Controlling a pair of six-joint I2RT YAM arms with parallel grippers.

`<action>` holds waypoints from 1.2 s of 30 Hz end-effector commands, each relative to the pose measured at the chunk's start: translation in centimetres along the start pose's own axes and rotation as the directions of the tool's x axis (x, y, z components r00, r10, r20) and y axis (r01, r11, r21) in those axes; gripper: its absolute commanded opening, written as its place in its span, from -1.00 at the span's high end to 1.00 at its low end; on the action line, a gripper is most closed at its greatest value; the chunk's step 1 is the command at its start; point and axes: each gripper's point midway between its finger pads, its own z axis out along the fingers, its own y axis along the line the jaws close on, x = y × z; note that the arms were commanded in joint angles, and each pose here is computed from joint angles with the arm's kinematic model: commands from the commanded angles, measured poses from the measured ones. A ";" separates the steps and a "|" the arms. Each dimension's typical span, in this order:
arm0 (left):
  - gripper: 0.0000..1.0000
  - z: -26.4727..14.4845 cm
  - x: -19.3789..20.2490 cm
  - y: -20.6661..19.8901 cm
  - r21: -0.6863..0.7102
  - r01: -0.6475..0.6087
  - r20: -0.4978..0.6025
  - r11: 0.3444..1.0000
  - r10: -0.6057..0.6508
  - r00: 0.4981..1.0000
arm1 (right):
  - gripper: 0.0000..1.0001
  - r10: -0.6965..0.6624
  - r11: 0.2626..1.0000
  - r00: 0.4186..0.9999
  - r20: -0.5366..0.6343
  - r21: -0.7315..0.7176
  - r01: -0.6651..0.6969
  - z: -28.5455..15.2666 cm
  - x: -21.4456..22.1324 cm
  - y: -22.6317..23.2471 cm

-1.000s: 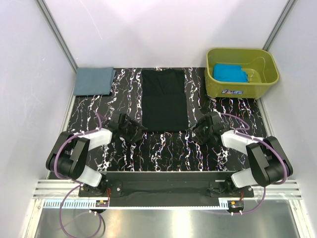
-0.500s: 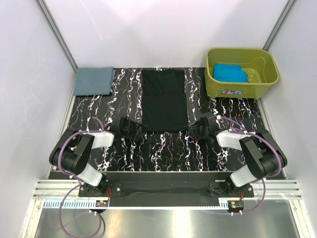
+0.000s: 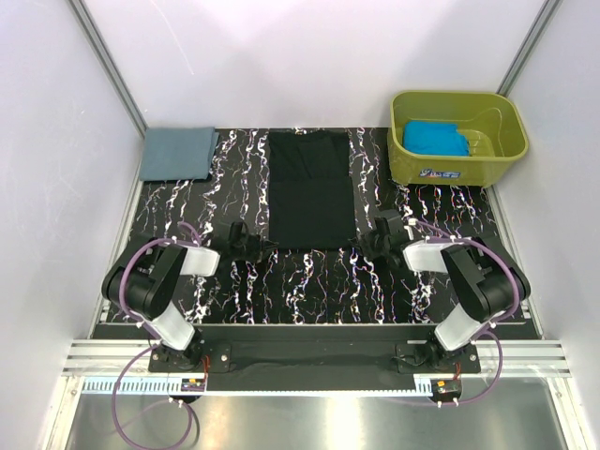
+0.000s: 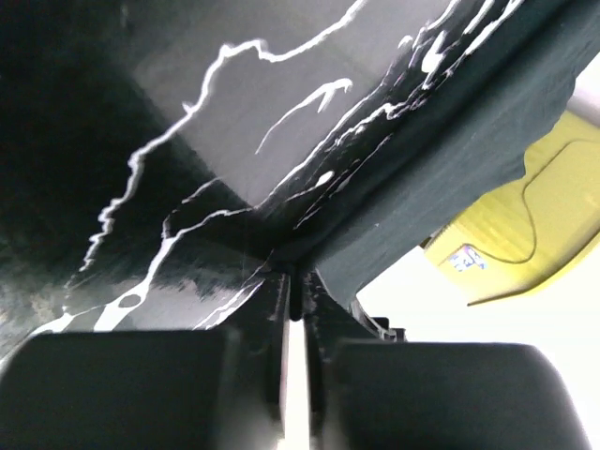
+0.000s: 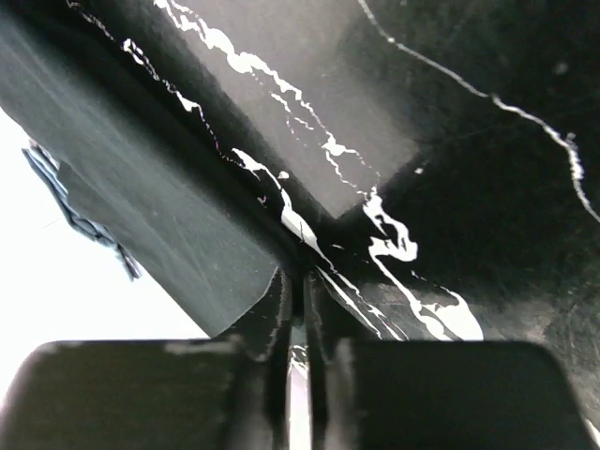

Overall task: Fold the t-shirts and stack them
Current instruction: Fold the tshirt

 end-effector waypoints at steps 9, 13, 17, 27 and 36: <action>1.00 -3.6 1.8 5.9 -0.102 -0.042 -0.007 0.994 0.041 0.999 | 1.00 -0.072 0.983 0.996 -0.051 0.165 0.079 -5.3 1.1 -6.0; 1.00 -6.3 3.6 7.9 -0.107 -0.021 -0.014 0.994 0.019 1.000 | 1.00 -0.067 0.976 0.995 -0.078 0.200 0.082 -8.8 2.3 -8.6; 1.00 -9.1 5.2 9.8 -0.113 -0.058 -0.021 0.992 0.055 0.998 | 1.00 -0.085 0.977 0.989 -0.120 0.188 0.106 -12.3 4.0 -9.7; 1.00 -13.9 7.6 9.5 -0.028 -0.054 -0.028 0.998 0.053 0.998 | 1.00 -0.110 0.981 0.976 -0.190 0.137 0.137 -18.0 5.3 -10.5; 1.00 -18.0 10.3 0.4 0.093 -0.292 0.045 0.952 0.289 0.956 | 1.00 -0.208 0.975 0.963 -0.174 0.041 0.218 -20.2 5.4 -5.3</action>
